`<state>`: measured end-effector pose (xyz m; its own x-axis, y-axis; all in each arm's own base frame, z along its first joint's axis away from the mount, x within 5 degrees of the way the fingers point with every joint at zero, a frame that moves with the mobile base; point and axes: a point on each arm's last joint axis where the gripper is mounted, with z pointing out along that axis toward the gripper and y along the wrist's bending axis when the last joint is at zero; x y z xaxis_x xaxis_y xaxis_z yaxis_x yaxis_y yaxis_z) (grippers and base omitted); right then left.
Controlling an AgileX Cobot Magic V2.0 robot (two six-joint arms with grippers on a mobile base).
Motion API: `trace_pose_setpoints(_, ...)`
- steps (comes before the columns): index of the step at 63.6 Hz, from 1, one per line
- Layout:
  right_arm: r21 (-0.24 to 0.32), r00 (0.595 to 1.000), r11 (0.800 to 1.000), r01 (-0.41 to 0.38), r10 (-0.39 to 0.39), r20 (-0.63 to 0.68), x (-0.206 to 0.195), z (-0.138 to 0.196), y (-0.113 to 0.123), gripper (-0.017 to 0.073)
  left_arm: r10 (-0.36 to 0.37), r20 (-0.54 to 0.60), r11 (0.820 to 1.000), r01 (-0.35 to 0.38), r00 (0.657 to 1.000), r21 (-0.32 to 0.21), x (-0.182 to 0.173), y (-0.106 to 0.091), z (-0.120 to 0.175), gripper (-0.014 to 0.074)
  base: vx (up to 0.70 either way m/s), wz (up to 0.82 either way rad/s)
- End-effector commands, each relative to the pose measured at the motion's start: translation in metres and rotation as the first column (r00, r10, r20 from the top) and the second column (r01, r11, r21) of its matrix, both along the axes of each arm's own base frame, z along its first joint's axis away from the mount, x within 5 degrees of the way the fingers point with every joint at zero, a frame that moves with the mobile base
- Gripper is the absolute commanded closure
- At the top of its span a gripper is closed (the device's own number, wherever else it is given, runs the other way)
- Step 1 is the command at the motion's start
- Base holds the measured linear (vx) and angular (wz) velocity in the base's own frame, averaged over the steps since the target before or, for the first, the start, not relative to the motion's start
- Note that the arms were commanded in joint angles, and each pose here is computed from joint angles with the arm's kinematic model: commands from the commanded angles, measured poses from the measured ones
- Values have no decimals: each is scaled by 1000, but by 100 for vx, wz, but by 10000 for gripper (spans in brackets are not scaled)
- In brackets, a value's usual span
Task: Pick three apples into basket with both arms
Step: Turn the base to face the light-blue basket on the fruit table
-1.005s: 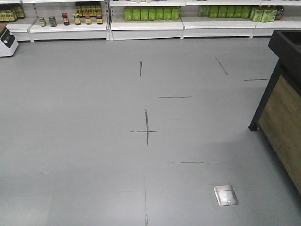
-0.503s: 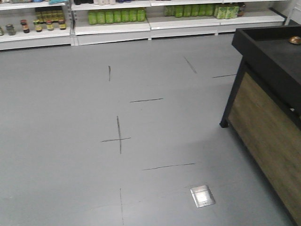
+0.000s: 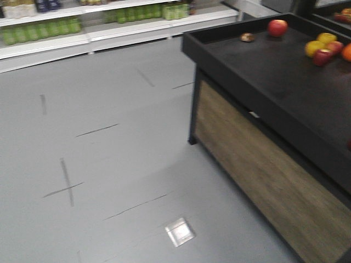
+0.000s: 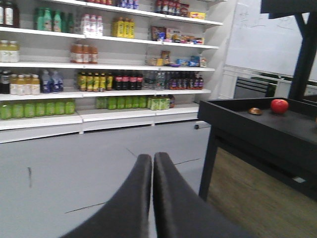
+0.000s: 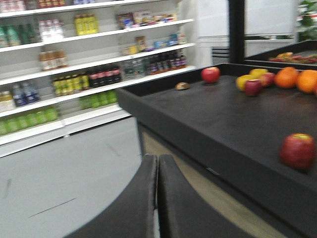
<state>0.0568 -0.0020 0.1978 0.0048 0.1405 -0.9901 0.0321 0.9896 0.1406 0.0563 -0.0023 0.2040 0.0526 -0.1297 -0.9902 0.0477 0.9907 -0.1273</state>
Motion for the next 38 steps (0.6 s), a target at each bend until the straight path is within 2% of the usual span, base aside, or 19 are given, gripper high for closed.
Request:
trace_pose_setpoints(1,-15,998,1000,-2,3,70,0,3,0,568,-1,63,1000,2,998,-10,-1,0,0,601,16,-62)
trace_pose_setpoints(38,-15,998,1000,-2,3,70,0,3,0,568,-1,63,1000,2,998,-10,-1,0,0,601,15,-61)
